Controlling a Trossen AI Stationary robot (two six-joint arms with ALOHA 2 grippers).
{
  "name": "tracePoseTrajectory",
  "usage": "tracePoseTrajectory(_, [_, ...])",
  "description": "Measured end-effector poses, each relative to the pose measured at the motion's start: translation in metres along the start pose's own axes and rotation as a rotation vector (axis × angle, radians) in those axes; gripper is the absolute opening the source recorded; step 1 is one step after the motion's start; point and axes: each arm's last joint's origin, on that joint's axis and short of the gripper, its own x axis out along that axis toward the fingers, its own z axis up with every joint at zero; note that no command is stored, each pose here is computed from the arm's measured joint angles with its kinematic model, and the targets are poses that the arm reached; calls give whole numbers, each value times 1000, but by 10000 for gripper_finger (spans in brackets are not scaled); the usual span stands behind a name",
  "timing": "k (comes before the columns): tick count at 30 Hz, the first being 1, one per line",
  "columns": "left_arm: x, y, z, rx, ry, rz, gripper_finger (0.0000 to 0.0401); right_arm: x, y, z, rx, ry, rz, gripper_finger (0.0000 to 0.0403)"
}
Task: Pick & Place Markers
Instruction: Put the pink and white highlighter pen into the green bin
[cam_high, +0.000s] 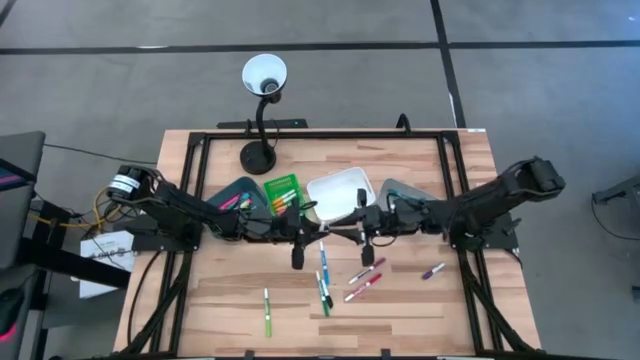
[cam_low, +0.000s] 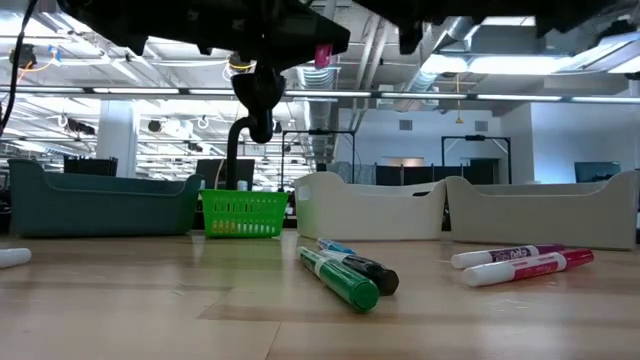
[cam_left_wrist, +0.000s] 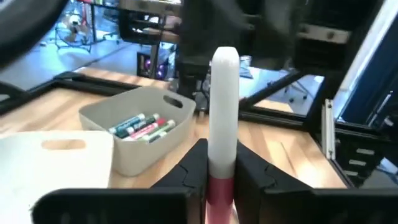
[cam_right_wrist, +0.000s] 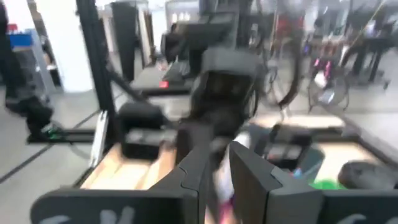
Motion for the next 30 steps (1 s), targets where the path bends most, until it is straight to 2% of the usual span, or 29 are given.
tracePoseTrajectory(3, [-5,2,9,0,-19,24,42,-7,-1,-2,-4,102,-9,69])
tracePoseTrajectory(5, [-12,6,15,27,17,105,43,-12,-3,0,-8,127,-22,81])
tracePoseTrajectory(9, [-39,33,21,41,217,369,47,-15,-4,0,-14,156,-38,111])
tracePoseTrajectory(12, [-56,58,21,-32,356,479,44,-14,-3,-2,-9,164,-37,136])
tracePoseTrajectory(15, [-63,82,13,-94,497,521,45,-12,-4,-8,34,193,-47,160])
tracePoseTrajectory(18, [-59,98,-2,-144,562,519,50,-9,-8,-9,68,189,-62,178])
tracePoseTrajectory(25, [-38,117,-41,-130,701,553,51,-9,-11,-9,72,185,-72,197])
tracePoseTrajectory(30, [-32,120,-56,-123,749,562,86,-9,-10,-9,71,187,-69,196])
